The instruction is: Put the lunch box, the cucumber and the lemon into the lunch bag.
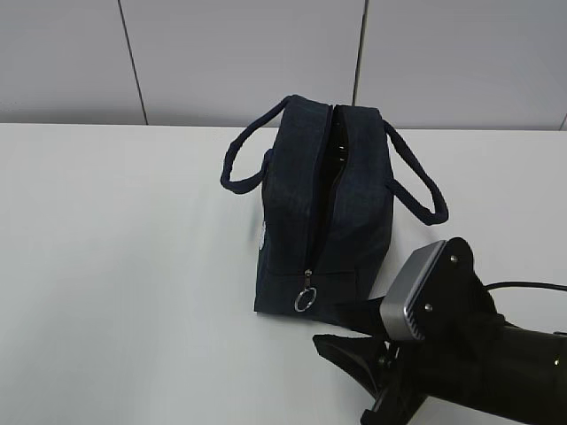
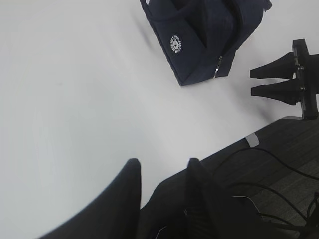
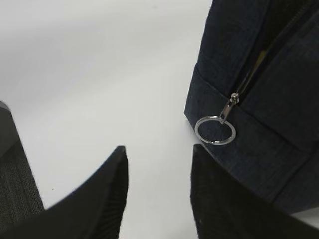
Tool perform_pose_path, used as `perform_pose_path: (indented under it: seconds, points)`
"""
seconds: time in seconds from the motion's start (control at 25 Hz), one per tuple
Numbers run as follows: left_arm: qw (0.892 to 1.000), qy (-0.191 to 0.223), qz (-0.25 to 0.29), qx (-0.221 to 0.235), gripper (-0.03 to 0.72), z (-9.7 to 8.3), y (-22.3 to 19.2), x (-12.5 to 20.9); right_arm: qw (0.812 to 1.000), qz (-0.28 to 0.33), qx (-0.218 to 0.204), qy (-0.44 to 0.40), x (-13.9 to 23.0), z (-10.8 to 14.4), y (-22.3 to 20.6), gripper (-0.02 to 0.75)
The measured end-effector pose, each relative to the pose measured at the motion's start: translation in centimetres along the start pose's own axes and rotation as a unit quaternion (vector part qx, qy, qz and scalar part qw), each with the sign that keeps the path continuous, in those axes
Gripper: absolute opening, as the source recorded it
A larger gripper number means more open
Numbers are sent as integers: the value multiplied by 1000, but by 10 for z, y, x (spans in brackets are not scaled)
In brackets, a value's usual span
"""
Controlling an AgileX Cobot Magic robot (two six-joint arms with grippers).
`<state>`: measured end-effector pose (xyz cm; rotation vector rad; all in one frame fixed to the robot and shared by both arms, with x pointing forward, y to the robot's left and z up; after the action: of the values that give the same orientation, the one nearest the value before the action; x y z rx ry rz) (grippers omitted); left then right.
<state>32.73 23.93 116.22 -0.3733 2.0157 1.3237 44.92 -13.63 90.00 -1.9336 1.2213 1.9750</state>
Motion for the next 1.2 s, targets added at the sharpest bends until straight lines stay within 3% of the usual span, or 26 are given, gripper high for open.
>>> perform_pose_path:
  seconds: [0.36,0.6,1.2]
  points:
    - [1000,-1,0,-2,204,1,0,0,998,1,7,-65,-1,-8,-21,332]
    - [1000,-1,0,-3,204,1,0,0,995,37,14,-89,8,-12,-31,334]
    - [1000,-2,-1,-8,203,2,0,0,976,51,32,-209,12,-19,-45,335]
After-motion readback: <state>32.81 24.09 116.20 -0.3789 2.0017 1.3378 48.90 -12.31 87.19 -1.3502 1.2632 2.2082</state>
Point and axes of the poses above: a point on each arm's last joint axis where the gripper is mounted, y pointing back along that axis away from the gripper, z along the wrist's bending axis when the last joint is at zero, x = y × z, the point moved 3 cm from there along -y, pointing out along that axis toward the gripper, and after that the axes turned 7 degrees about y, right-handed, at the moved point
